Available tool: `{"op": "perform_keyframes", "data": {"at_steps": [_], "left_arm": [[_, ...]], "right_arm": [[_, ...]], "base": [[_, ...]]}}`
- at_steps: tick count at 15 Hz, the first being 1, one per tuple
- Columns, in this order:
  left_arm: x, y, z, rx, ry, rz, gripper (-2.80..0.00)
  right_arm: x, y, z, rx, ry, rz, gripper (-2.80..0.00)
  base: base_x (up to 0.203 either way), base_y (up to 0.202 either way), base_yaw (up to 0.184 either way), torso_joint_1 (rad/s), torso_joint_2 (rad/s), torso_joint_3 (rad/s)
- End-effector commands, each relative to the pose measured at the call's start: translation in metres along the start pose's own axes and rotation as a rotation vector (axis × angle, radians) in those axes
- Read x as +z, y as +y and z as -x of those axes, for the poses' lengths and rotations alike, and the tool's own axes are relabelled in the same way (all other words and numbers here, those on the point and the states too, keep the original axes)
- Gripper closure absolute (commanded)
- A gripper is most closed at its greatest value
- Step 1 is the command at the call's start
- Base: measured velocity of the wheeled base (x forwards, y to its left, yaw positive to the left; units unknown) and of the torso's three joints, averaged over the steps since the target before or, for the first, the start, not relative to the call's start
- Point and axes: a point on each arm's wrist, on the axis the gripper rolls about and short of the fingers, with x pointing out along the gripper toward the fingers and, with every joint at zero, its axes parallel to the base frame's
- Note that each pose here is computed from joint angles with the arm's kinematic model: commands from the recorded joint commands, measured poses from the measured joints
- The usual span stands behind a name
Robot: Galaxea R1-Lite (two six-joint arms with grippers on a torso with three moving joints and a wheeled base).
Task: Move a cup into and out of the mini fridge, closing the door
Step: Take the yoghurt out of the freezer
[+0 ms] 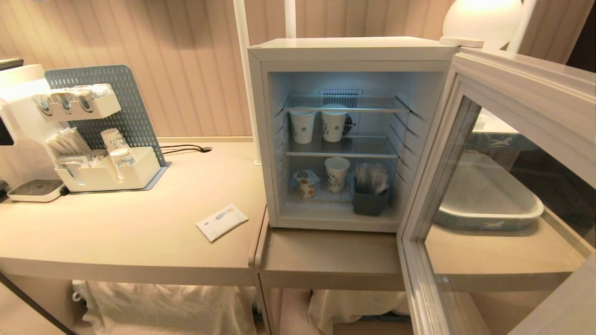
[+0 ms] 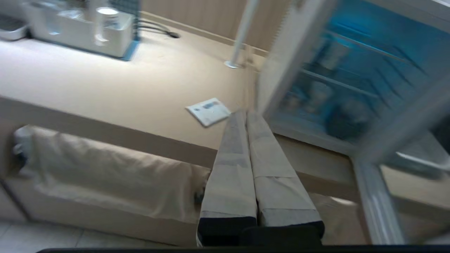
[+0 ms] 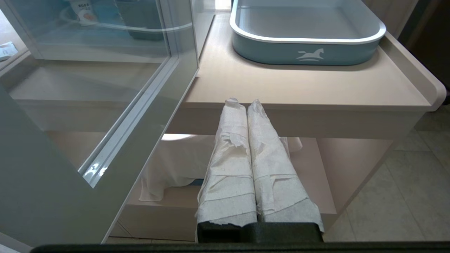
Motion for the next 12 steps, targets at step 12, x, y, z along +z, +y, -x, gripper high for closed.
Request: {"op": "perform_keyframes", "data": {"at_steps": [12], "left_arm": [[-0.094, 0.050, -0.006, -0.080, 0.003, -0.184, 0.00]], "right_arm": [[0.000, 0.000, 0.000, 0.001, 0.002, -0.001, 0.00]], "base": [[0.000, 0.000, 0.000, 0.000, 0.00, 0.000]]}}
